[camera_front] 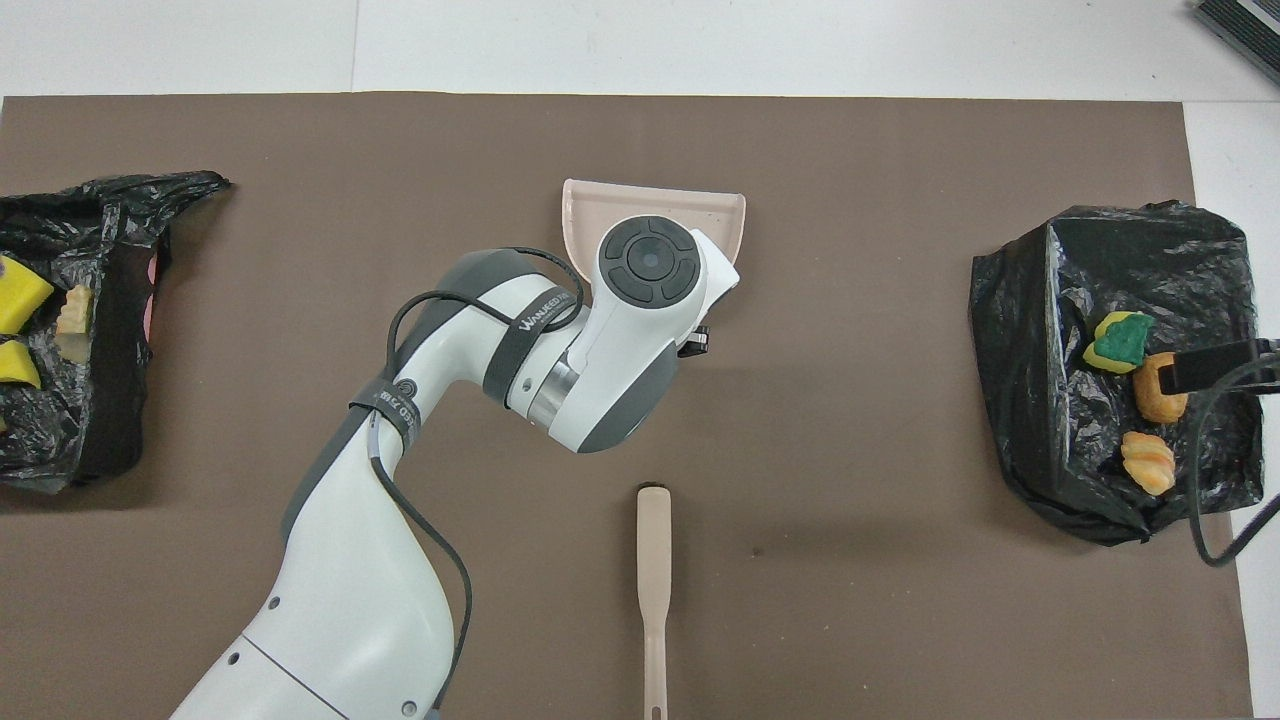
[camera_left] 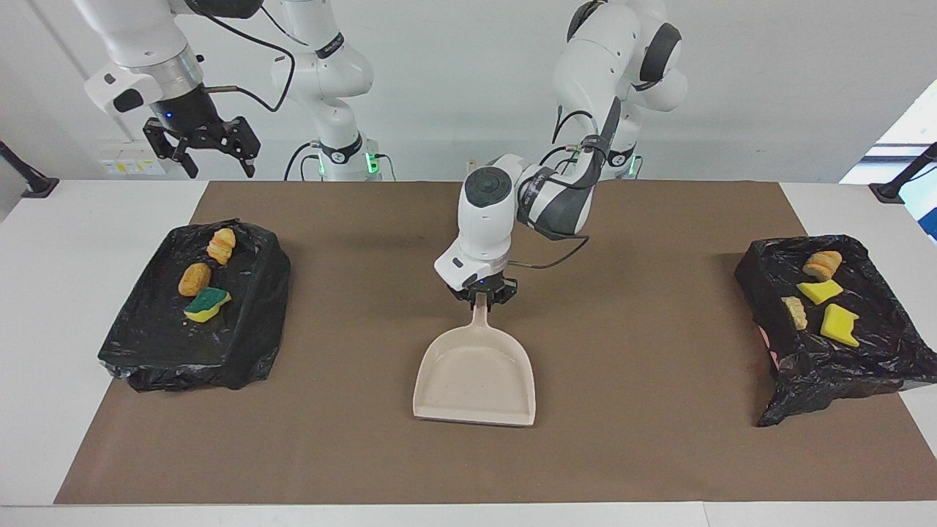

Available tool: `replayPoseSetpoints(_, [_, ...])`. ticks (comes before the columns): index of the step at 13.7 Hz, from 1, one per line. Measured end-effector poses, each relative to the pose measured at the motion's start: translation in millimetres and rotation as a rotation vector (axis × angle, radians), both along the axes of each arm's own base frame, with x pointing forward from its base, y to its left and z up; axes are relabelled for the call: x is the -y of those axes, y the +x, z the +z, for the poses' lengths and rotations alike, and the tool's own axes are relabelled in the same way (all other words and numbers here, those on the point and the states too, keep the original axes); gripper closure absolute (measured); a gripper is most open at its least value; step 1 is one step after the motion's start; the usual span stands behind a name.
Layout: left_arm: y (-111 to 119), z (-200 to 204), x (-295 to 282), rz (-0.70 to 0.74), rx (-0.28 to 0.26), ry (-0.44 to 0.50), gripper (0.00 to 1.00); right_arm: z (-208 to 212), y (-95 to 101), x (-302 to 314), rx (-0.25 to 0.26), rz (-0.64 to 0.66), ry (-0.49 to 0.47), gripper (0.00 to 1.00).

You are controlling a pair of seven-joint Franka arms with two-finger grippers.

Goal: Sweep and dump trash in bin
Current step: 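Bring the empty dustpan back and lower it onto the table center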

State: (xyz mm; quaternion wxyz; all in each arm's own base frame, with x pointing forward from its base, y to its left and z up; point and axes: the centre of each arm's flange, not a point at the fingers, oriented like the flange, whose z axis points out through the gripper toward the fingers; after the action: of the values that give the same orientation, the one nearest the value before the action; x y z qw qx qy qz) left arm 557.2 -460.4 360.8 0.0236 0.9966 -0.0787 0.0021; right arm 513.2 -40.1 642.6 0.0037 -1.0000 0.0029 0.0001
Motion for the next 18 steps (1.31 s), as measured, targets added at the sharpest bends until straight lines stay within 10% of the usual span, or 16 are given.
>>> replayPoseSetpoints(6, [-1, -3, 1, 0.027, -0.027, -0.039, 0.66, -3, 0.6, -9, -0.006, -0.027, 0.000, 0.00])
replayPoseSetpoints(12, [19, 18, -29, 0.059, 0.023, -0.013, 0.00, -8, 0.6, -31, -0.017, -0.042, 0.000, 0.00])
replayPoseSetpoints(18, [43, 114, -168, 0.040, 0.030, 0.006, 0.00, -7, 0.4, -26, -0.015, -0.055, 0.000, 0.00])
